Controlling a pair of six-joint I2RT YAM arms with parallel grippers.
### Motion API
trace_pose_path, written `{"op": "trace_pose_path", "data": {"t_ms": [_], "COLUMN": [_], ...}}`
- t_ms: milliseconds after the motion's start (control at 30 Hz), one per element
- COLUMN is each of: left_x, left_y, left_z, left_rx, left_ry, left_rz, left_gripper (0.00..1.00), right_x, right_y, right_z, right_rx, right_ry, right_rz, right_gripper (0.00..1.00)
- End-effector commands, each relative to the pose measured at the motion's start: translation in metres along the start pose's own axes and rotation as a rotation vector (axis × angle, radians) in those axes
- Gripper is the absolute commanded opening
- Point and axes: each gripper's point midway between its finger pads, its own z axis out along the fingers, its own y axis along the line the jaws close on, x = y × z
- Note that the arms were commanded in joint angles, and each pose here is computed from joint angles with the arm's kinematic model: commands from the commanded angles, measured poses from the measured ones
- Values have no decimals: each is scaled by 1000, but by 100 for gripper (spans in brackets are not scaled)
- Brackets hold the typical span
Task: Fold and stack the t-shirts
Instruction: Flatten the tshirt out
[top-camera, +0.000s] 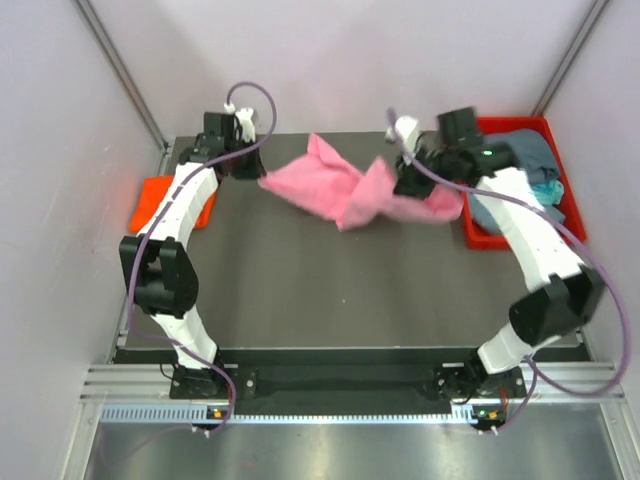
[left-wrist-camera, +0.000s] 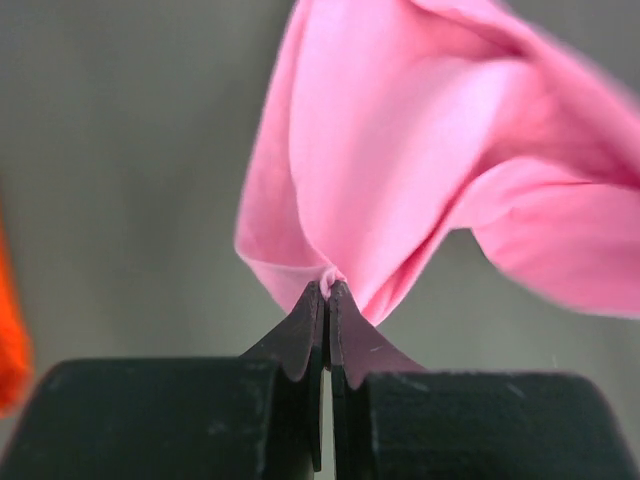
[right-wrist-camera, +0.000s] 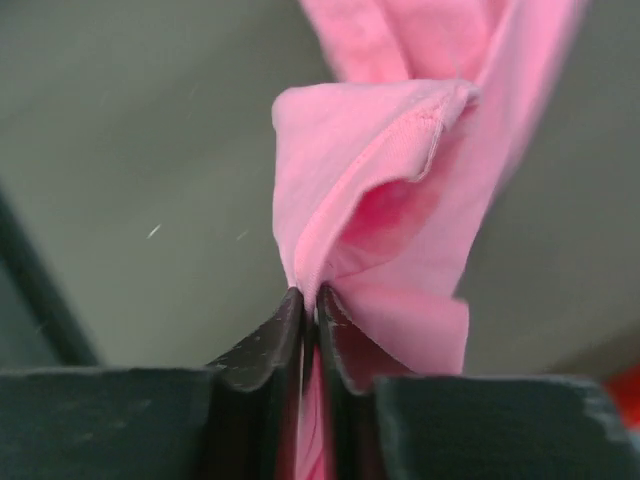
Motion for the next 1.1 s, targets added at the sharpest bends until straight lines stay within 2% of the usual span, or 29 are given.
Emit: {"op": "trace_pose_path", "data": {"t_ms": [0,67,167,267,333,467,600,767,1067], "left_x": [53,71,76,76,74,70,66,66,73], "left_y": [-19,-25,-26,-21,-21,-18,-13,-9,-11], "left_z": [-12,-14,-18,-16,-14,-6,-2,0,5], "left_rx": [83,111,112,89,89,80,59,44,59], "left_ry": [158,198,205,197,193,187,187,189,209], "left_rz": [-118,-147,-160,-154,-154,-147,-131,-121,-143], "left_gripper": [0,0,2,1,1,0,0,0,0], "right_x": [96,109,90,49,39,54,69,86,156], "right_y": [63,80,66,29,4,-12,-4,-1,22], "right_z": [46,46,52,61,72,96,108,107,89], "right_rx": [-353,-451,-434,-284,-183,-152,-198,-188,-216], "right_ry": [309,384,325,191,162,221,254,314,490], "right_rz": [148,202,179,117,97,138,191,174,135], "right_gripper": [10,31,37,43,44,43,42,43,47]}}
